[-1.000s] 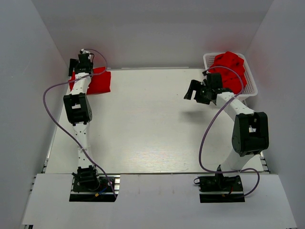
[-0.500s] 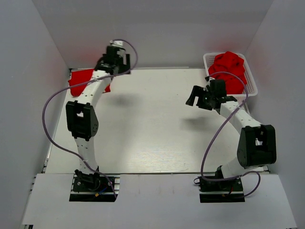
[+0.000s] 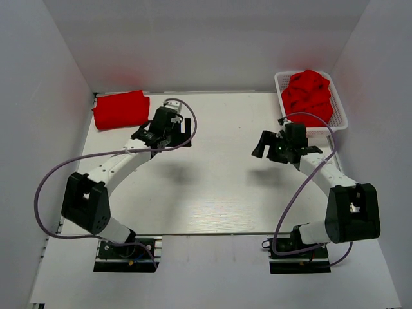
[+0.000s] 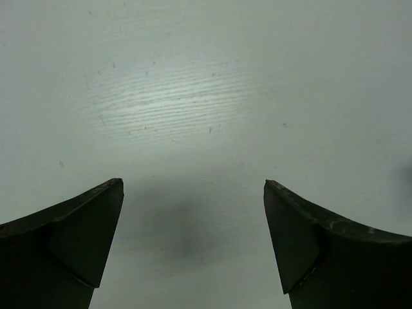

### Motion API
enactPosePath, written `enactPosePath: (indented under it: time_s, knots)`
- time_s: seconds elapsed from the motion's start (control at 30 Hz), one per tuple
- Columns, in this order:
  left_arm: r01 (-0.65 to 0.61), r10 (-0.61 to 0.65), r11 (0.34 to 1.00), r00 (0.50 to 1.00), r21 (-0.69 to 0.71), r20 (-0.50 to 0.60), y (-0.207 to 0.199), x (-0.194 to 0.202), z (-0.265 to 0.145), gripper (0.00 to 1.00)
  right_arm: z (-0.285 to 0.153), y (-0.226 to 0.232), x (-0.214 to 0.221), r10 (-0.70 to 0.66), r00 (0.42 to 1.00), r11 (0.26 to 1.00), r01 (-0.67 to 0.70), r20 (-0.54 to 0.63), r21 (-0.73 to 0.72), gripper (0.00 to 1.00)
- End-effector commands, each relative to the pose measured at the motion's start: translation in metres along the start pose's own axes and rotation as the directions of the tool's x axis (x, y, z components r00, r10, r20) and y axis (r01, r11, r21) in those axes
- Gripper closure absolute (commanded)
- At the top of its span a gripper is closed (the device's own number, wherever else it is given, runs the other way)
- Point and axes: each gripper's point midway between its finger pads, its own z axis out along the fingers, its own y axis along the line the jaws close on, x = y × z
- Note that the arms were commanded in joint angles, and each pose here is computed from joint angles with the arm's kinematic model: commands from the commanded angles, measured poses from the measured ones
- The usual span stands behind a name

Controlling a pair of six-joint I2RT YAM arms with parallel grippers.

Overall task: Fold and stack the t-shirts
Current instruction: Put the neatly folded tshirt into the corner of the board with the left arm

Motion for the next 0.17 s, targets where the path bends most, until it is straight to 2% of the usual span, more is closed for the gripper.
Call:
enactPosePath:
  time_s: [0.0, 0.13]
  knots:
    - [0.025, -0.023, 0.999, 0.995, -0.021, 0.099, -0.0030, -0.0256, -0.0161, 0.00, -0.0013, 0.0161, -0.0239, -0.027, 0.996, 0.997, 0.033, 0.087, -0.066, 0.10]
    - [0.032, -0.026, 0.997, 0.996, -0.069, 0.089, 0.0014, -0.0216, -0.0261, 0.00, -0.0028, 0.0258, -0.0313, -0.042, 0.992, 0.992, 0.055, 0.119, -0.112, 0.10]
